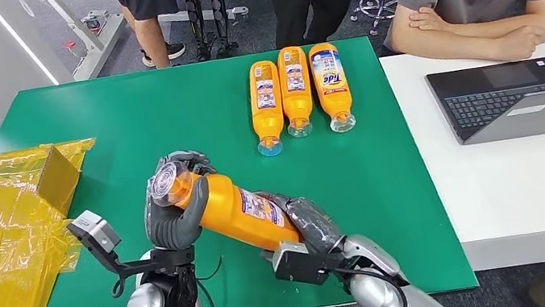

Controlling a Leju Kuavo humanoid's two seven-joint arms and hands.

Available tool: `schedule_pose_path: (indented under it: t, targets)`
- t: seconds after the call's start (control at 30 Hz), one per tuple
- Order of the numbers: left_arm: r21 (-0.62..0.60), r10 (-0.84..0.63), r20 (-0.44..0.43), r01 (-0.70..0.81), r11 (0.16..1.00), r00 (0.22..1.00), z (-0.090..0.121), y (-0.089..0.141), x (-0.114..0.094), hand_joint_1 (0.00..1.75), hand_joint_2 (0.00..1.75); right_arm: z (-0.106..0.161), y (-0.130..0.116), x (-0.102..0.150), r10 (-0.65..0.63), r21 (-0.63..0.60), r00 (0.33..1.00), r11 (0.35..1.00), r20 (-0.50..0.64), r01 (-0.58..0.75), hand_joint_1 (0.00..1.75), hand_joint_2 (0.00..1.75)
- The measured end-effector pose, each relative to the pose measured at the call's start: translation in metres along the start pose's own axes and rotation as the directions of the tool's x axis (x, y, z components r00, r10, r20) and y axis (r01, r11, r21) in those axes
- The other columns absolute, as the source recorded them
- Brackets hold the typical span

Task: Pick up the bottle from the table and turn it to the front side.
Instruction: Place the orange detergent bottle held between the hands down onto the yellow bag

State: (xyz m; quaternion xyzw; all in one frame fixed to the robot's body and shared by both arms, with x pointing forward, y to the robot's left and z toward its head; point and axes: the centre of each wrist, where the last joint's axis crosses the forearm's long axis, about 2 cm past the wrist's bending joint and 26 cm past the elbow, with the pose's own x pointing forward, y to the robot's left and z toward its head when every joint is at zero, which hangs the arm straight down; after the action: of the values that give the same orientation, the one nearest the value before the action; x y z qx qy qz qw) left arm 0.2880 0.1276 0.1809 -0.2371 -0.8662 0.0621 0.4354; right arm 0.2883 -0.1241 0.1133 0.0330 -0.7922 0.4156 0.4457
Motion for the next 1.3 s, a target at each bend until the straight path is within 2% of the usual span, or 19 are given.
schedule_pose_path:
  t: [0.23, 0.57, 0.6, 0.7, 0.73, 1.1, 1.3]
  targets:
    - [-0.024, 0.009, 0.014, -0.009, 1.0, 1.0, -0.006, -0.005, 0.0, 1.75, 1.75, 0.001, 0.0, 0.002, 0.034, -0.06, 0.999, 0.998, 0.006, -0.033, 1.75, 1.75]
    - [-0.033, 0.012, 0.014, -0.012, 0.999, 1.0, -0.008, -0.005, -0.001, 1.75, 1.75, 0.002, 0.0, 0.003, 0.049, -0.071, 0.999, 0.996, 0.003, -0.048, 1.75, 1.75]
    - [-0.037, 0.014, 0.014, -0.013, 0.999, 1.0, -0.008, -0.005, -0.001, 1.75, 1.75, 0.002, 0.0, 0.003, 0.053, -0.073, 0.999, 0.996, 0.003, -0.052, 1.63, 1.75]
    - [-0.046, 0.019, 0.013, -0.018, 0.999, 1.0, -0.009, -0.005, -0.001, 1.75, 1.75, 0.002, -0.001, 0.003, 0.059, -0.082, 0.998, 0.995, 0.002, -0.059, 0.33, 1.75]
    - [-0.048, 0.02, 0.012, -0.019, 0.999, 1.0, -0.01, -0.005, -0.002, 1.75, 1.75, 0.002, -0.001, 0.003, 0.061, -0.087, 0.998, 0.994, 0.003, -0.061, 0.0, 1.75]
    - [-0.026, 0.009, 0.0, -0.009, 1.0, 1.0, -0.009, -0.002, -0.004, 1.75, 1.75, -0.003, 0.003, 0.016, 0.004, -0.256, 0.998, 0.967, 0.059, 0.011, 0.0, 1.75]
    - [-0.005, -0.081, 0.005, 0.081, 0.997, 0.997, -0.009, 0.012, -0.003, 1.75, 1.75, -0.003, 0.003, 0.031, -0.009, -0.348, 0.991, 0.936, 0.132, 0.055, 0.0, 1.75]
